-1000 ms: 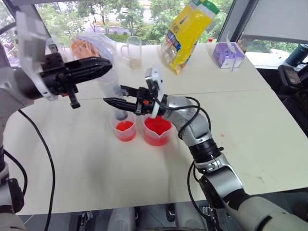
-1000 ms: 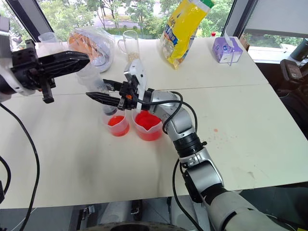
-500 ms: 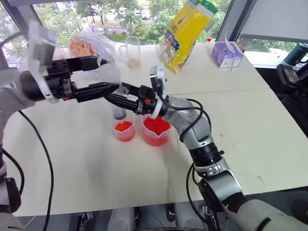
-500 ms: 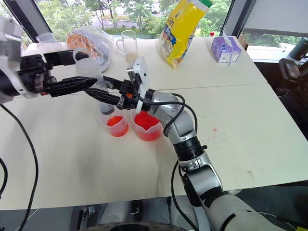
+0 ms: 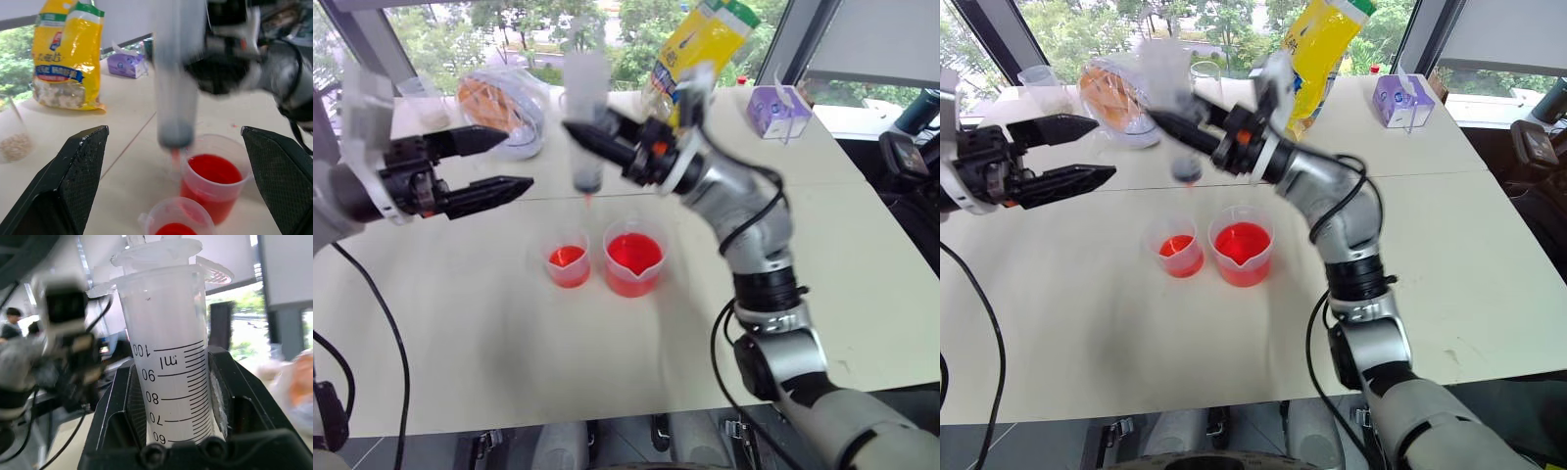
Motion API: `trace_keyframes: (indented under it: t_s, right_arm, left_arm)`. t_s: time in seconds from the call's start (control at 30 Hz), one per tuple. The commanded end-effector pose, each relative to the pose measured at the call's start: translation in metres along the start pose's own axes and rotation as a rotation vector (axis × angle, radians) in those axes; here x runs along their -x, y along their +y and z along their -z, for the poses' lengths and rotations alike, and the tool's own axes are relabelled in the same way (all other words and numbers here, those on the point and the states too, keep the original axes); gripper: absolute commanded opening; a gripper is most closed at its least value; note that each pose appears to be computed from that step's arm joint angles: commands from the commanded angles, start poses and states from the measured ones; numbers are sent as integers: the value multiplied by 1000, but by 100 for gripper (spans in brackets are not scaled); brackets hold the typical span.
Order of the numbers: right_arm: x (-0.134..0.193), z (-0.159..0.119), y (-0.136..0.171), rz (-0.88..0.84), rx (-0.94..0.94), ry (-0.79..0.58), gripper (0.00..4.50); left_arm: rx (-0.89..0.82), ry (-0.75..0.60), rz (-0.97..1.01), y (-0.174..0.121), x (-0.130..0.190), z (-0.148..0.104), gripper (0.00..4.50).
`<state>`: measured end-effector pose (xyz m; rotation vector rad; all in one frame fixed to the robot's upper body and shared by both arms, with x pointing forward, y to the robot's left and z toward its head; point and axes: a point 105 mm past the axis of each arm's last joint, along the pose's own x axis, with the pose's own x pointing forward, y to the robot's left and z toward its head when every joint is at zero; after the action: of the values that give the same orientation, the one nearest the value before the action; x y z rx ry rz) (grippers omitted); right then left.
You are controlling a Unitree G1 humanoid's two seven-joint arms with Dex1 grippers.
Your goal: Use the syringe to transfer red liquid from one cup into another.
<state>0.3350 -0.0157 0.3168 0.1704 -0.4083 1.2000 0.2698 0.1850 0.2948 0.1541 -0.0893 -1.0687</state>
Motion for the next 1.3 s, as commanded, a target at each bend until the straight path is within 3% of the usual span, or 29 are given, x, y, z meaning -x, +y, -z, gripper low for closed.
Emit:
trace_keyframes:
  t_s: [0.03, 0.23, 0.53, 0.73, 0.93, 1.13, 1.3]
  right_arm:
    - [24, -32, -38, 235, -1, 112, 137]
    - [79, -28, -81, 581, -146, 420, 137]
    - [171, 52, -90, 837, -304, 899, 137]
    - [199, 87, -82, 886, -389, 1034, 137]
    - [216, 104, -82, 929, -424, 1080, 137]
    - [214, 101, -84, 924, -409, 1050, 437]
    - [208, 80, -85, 873, -256, 1019, 445]
  left_arm:
    - [-35, -10, 62, -10, -8, 3, 445]
    - [-47, -9, 93, -12, -18, 12, 445]
    - [-37, -23, 134, -19, -28, 15, 445]
    - [-30, -23, 144, -23, -30, 15, 445]
    - [-18, -23, 154, -28, -32, 16, 445]
    - [1, -4, 167, -34, -31, 21, 450]
    - [6, 10, 157, -34, -27, 22, 450]
